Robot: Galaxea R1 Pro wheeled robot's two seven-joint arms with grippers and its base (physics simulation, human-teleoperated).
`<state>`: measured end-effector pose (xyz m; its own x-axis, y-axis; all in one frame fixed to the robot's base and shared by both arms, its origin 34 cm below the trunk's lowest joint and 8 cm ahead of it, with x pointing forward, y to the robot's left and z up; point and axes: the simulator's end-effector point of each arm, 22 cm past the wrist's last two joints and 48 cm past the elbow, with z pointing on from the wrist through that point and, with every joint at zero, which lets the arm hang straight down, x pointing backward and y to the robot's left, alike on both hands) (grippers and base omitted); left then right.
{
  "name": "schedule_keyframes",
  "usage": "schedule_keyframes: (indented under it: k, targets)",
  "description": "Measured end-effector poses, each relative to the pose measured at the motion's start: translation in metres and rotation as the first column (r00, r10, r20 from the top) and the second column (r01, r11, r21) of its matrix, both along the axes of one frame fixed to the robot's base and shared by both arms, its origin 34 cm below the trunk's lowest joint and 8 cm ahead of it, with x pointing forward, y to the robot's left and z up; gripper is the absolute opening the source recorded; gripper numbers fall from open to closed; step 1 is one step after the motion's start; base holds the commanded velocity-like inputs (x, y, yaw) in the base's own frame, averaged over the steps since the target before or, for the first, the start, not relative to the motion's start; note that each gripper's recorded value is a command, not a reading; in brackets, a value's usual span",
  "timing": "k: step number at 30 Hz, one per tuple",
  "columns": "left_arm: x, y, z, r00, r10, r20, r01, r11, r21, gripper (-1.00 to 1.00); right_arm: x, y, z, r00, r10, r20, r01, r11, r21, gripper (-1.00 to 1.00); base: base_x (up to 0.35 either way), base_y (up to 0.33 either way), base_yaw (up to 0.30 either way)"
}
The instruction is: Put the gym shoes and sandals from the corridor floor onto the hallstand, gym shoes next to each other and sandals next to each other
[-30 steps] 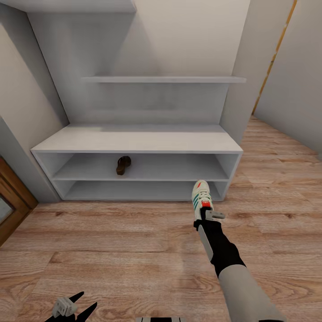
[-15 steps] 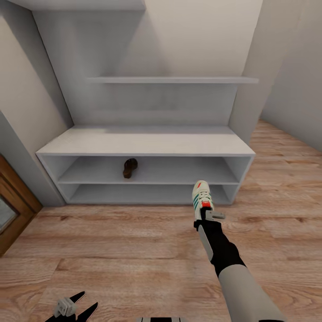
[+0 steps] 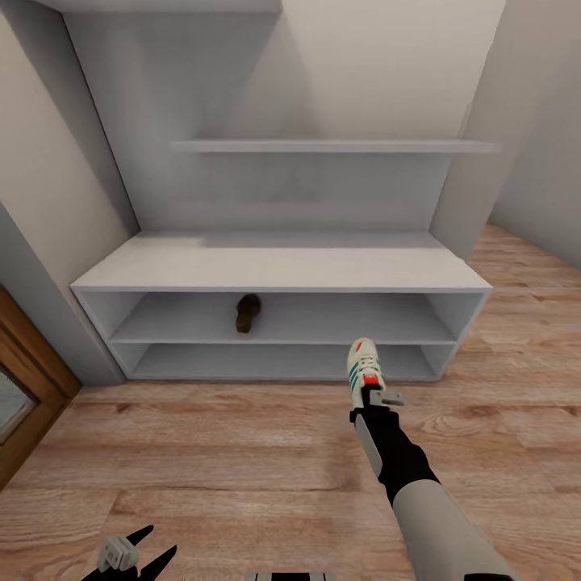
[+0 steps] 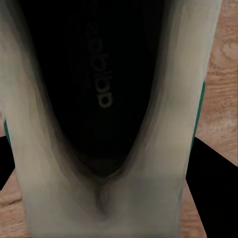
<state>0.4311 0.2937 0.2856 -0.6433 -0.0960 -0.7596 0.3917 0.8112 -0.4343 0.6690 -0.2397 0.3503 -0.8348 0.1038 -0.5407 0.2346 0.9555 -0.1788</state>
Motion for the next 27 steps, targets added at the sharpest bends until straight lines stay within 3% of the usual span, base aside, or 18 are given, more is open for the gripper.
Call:
schedule_keyframes:
  k: [14, 27]
  targets:
    - [-0.0025, -0.0039, -0.0042, 1.000, -0.002, -0.011, 0.002, 1.000, -0.005, 1.00, -0.0014, -0.0015, -0.0058, 1.000, -0.002, -0.010, 0.002, 1.000, -0.005, -1.00, 0.021, 0.007, 0.127]
    - [-0.0026, -0.0048, -0.0044, 1.000, -0.001, -0.012, 0.001, 1.000, -0.007, 1.00, -0.0017, -0.0028, -0.0061, 1.000, -0.008, -0.010, 0.008, 1.000, -0.003, -1.00, 0.316, 0.000, 0.009]
